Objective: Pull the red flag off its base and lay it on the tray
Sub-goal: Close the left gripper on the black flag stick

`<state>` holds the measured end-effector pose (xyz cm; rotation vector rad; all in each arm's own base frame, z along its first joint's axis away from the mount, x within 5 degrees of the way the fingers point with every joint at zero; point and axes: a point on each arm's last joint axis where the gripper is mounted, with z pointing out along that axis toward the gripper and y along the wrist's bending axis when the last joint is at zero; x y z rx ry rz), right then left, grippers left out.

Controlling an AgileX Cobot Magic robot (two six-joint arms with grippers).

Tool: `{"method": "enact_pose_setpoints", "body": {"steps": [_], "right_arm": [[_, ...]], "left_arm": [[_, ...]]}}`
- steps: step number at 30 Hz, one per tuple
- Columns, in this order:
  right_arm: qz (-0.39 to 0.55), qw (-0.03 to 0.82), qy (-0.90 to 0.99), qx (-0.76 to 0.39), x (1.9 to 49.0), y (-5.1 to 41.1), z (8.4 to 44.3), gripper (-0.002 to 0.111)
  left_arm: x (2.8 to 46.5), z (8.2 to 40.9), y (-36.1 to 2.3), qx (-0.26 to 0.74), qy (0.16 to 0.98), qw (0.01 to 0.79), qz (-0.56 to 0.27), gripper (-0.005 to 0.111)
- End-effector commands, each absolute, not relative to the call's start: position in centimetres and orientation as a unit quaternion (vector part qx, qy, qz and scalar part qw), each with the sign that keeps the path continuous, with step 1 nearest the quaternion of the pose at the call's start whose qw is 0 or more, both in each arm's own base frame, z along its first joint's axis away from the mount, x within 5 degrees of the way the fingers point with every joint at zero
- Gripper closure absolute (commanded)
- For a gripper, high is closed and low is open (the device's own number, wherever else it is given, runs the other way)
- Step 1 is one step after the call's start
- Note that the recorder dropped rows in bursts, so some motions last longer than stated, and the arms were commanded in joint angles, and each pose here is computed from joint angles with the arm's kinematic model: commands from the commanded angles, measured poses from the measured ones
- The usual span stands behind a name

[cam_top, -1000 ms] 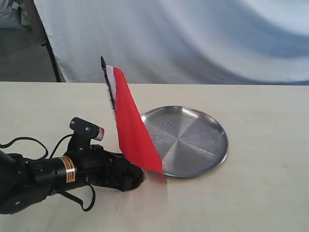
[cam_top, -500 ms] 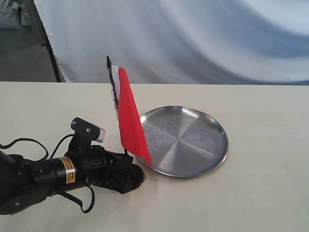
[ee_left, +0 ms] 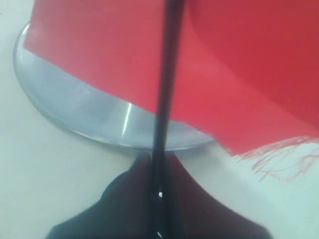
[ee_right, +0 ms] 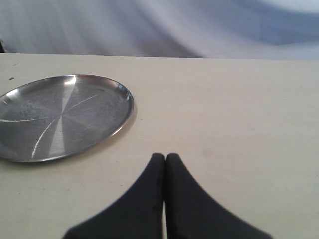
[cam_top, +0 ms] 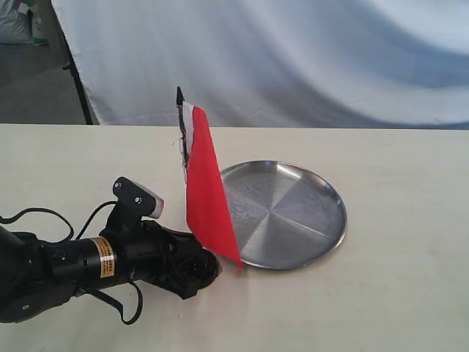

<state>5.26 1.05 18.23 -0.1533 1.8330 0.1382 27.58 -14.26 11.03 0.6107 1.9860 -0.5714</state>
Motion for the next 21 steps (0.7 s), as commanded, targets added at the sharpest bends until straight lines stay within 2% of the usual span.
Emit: {"method": "enact_pose_setpoints", "body": {"steps": [1,7,21], "right_arm": [[0.056,0.607,0.79,-0.066,5.2,1.0,18.2,0.109],[0.056,0.607,0.79,-0.066,5.2,1.0,18.2,0.109],[0.056,0.607,0.79,-0.066,5.2,1.0,18.2,0.109]], "left_arm": [[28.3,12.5,-15.4,0.232,0.787,0.498,-0.279,0.107],[29.4,12.9,-15.6,0.207,0.803,0.484,-0.279,0.107],[29.3,12.5,-15.6,0.231,0.812,0.468,-0.262,0.107]]}}
